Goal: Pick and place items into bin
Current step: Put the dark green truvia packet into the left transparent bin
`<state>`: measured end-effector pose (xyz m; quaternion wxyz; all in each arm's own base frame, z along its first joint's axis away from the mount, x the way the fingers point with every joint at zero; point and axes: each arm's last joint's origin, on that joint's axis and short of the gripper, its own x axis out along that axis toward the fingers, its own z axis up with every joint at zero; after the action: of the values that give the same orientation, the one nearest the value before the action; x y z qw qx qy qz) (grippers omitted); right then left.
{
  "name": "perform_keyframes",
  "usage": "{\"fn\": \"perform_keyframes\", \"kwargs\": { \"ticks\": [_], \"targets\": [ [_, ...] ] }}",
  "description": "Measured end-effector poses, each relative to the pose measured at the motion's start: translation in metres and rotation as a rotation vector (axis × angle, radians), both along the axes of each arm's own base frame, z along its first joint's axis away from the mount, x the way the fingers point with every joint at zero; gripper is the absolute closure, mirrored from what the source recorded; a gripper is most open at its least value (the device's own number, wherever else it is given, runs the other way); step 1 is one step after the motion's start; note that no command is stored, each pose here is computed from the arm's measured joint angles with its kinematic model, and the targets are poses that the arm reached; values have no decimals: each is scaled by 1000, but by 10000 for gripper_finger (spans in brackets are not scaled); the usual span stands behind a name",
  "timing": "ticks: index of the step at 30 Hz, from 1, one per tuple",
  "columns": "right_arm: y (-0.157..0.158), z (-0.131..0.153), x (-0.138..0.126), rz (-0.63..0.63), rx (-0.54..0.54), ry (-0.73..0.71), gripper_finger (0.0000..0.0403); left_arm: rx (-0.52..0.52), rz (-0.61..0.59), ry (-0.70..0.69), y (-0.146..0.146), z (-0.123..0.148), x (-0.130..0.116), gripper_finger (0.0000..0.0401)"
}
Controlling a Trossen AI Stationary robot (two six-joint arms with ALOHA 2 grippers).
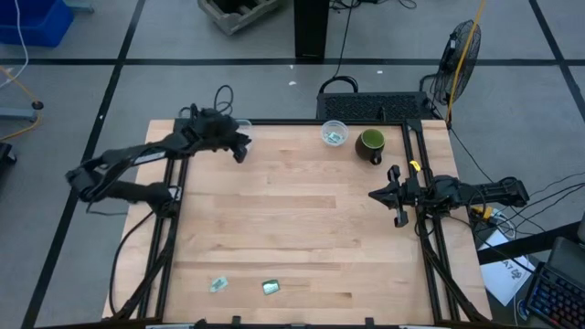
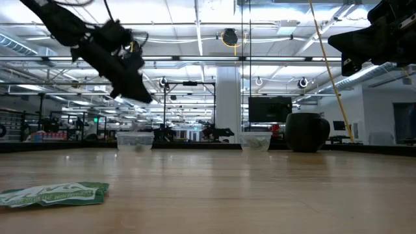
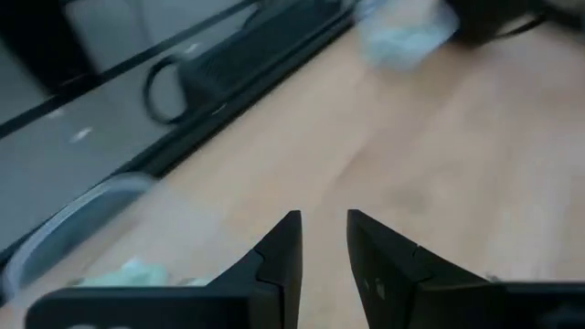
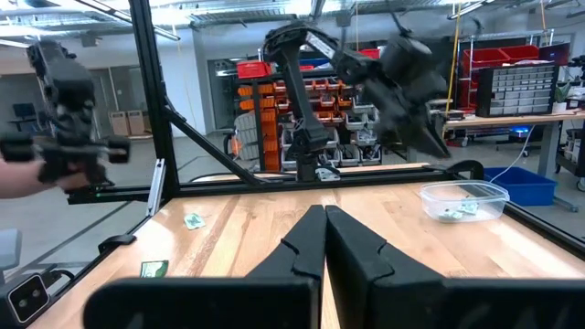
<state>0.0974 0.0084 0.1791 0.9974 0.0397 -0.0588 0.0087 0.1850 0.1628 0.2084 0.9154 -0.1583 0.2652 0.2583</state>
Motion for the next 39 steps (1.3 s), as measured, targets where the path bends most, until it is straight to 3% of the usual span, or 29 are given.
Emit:
{"fn": "perform_keyframes", "kwargs": {
  "ticks": [7,13,20,26,30,35,39],
  "targets": [
    [0,0,0,0,0,0,398,-55,-253,-240,-48,43,1,306],
    [0,0,0,0,0,0,398,-61,-536,-254,-100,52,11,306],
    [0,0,0,0,0,0,399,52,-763,-102,-174,40,23,306],
    [0,0,0,0,0,0,399,103,-976,-54,-236,30,20,306],
    [0,0,0,0,0,-1,398,209,-1084,-29,-275,19,16,306],
    [0,0,0,0,0,-1,398,378,-1117,25,-308,-1,13,306],
    [0,0,0,0,0,0,399,441,-1154,76,-326,-23,18,306]
  ]
}}
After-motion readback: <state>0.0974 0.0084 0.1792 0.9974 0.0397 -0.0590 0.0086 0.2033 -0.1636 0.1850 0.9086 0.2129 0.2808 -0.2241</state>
